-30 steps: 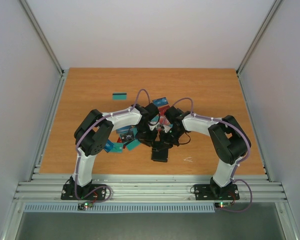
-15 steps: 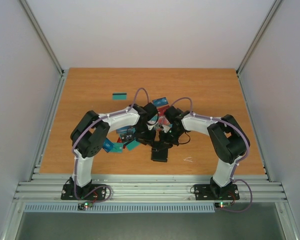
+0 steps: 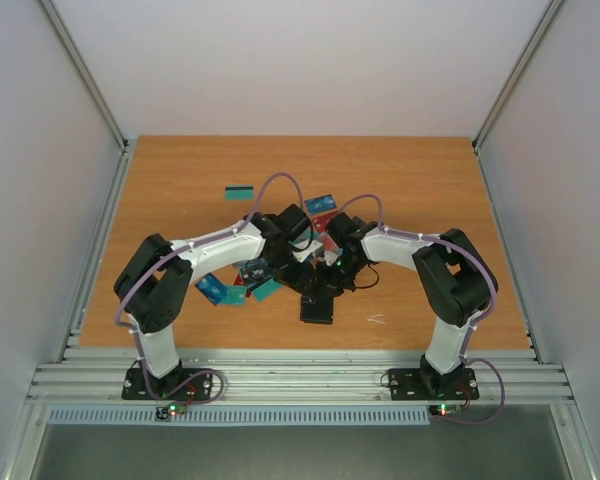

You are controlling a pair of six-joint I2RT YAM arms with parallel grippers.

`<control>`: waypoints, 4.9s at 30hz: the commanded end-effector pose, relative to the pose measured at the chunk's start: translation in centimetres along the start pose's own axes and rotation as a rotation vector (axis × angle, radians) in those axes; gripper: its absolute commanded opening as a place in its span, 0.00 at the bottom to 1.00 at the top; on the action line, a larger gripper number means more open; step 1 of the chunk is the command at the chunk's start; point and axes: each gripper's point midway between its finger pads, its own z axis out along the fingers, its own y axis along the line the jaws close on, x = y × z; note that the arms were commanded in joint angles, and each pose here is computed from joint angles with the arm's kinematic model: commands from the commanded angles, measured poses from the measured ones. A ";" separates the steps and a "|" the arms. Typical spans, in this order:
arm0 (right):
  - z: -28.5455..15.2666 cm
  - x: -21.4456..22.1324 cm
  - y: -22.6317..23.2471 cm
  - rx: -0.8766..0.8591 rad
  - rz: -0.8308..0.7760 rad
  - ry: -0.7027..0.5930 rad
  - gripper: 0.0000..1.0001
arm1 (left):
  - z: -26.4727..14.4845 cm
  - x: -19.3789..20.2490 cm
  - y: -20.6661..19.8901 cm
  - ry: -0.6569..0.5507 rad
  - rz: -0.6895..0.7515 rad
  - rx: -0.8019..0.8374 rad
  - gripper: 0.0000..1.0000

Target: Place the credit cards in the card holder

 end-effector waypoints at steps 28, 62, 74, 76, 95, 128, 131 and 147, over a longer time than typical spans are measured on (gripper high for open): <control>1.4 -0.6 -2.5 0.044 -0.002 0.030 0.01 | 4.7 0.8 2.7 -0.058 -0.004 -0.029 0.41; -7.1 -1.7 3.6 0.051 -0.142 -0.175 0.37 | -2.8 -2.6 -0.8 -0.283 -0.004 -0.054 0.50; -25.8 -1.2 6.8 0.263 -0.251 -0.663 0.98 | -21.3 -2.7 4.1 -0.698 -0.101 -0.342 1.00; -28.8 -0.8 6.1 0.357 -0.249 -0.769 0.98 | -23.7 -1.9 5.9 -0.772 -0.125 -0.449 0.99; -30.3 0.4 -5.8 0.760 -0.342 -1.224 0.99 | -23.6 6.6 18.7 -1.036 -0.212 -0.888 0.97; -25.7 -11.2 -18.5 0.538 -0.313 -1.400 0.99 | -22.5 2.4 30.6 -1.329 -0.226 -0.826 1.00; -25.7 -11.4 -18.5 0.536 -0.319 -1.403 0.99 | -22.1 1.8 30.8 -1.294 -0.223 -0.809 0.99; -25.7 -11.4 -18.4 0.543 -0.321 -1.406 0.98 | -21.8 1.2 30.3 -1.272 -0.173 -0.783 0.99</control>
